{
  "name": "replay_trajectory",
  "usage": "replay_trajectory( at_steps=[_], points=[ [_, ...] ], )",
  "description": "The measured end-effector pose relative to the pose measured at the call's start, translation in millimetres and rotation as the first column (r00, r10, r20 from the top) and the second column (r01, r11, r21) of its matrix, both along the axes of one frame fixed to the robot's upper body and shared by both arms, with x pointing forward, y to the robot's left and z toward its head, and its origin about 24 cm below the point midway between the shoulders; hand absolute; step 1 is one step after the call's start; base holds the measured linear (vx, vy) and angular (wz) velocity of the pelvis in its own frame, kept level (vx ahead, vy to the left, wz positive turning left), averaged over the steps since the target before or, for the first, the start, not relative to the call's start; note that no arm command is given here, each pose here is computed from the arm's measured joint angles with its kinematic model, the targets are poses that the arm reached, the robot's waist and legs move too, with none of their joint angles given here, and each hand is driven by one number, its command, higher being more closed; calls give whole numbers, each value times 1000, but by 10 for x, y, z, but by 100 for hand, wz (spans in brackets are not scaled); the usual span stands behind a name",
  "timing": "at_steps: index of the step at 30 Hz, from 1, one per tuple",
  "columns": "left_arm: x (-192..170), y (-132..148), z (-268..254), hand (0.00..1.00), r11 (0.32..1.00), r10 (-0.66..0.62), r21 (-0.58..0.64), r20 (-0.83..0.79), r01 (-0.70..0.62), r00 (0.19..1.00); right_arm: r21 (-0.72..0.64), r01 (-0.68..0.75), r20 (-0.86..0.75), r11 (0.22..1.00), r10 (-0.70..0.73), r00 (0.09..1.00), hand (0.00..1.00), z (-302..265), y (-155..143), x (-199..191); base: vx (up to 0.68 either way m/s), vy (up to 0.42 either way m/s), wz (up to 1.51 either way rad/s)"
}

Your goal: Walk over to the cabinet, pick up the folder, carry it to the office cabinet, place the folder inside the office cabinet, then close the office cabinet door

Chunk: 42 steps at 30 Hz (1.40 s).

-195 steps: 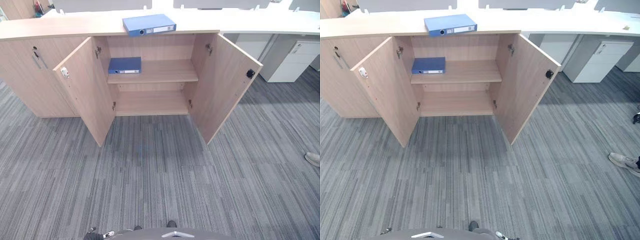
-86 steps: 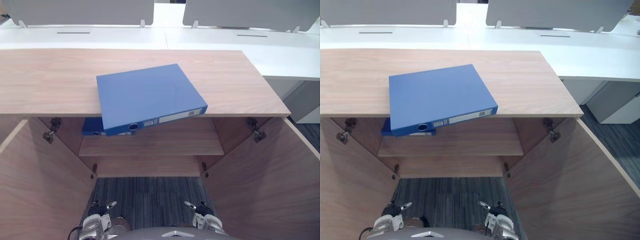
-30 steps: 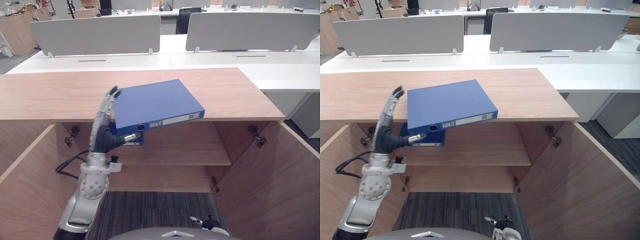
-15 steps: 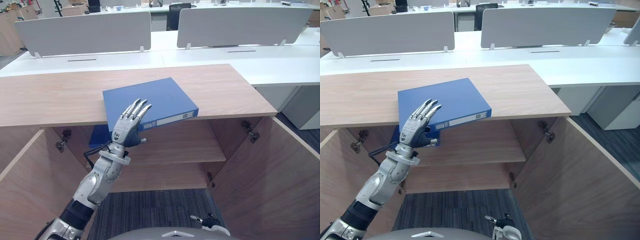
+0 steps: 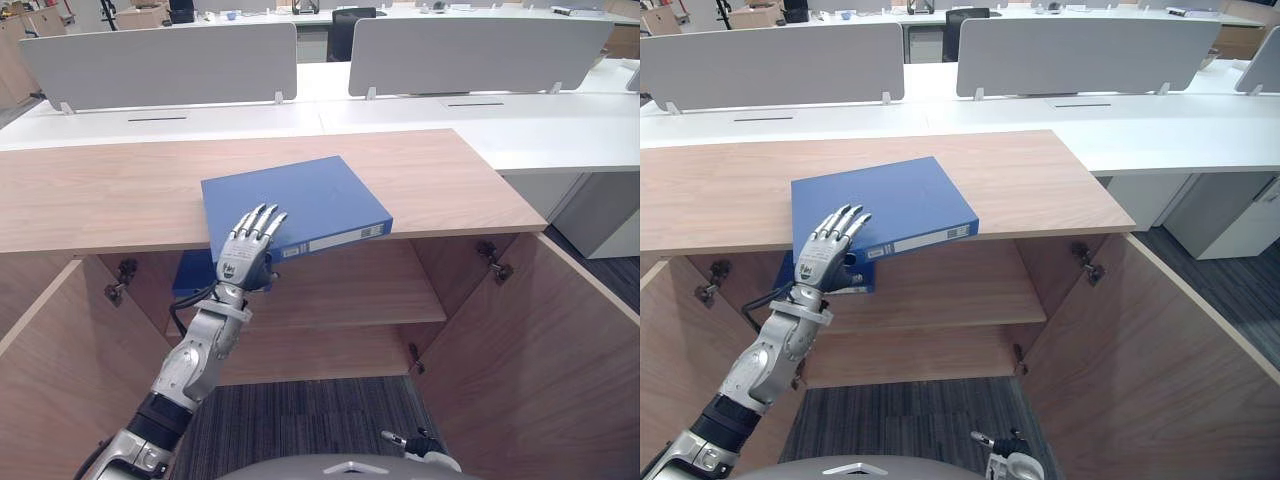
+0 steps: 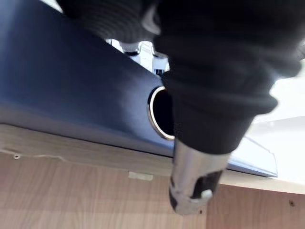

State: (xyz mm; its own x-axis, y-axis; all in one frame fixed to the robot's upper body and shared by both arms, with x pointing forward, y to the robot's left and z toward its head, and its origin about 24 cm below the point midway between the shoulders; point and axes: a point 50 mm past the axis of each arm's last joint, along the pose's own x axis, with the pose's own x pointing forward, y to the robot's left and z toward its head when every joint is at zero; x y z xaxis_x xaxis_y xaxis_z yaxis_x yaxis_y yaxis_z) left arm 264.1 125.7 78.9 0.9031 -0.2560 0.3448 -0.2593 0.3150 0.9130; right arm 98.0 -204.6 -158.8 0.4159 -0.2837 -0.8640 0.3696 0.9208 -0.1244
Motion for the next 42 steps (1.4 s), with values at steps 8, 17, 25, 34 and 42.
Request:
replay_trajectory(
  at_steps=[8, 17, 25, 34, 42],
  points=[
    [18, 103, 100, 100, 998, 56, 2, 56, -57, 997, 25, 2, 10, 1000, -2, 1000, 0, 1, 8, -4, 0, 0, 0],
    [-94, 119, 223, 100, 997, 45, -61, 112, -39, 993, 37, -11, 29, 999, 10, 1000, 0, 9, 52, 19, 0, -1, 0],
    [-317, -119, 542, 100, 946, -110, -276, 223, 171, 969, 42, -51, 101, 998, 47, 994, 0, 66, 124, 111, -13, -4, -4],
    [-609, -325, 864, 100, 685, -245, -596, 353, 419, 903, 26, -99, 203, 995, 91, 975, 0, 180, 196, 295, -48, -5, -2],
    [-772, -37, 1037, 100, 371, -86, -818, 441, 440, 893, -15, -61, 638, 998, 57, 768, 0, 949, 300, 948, -40, 5, -4]
  ],
)
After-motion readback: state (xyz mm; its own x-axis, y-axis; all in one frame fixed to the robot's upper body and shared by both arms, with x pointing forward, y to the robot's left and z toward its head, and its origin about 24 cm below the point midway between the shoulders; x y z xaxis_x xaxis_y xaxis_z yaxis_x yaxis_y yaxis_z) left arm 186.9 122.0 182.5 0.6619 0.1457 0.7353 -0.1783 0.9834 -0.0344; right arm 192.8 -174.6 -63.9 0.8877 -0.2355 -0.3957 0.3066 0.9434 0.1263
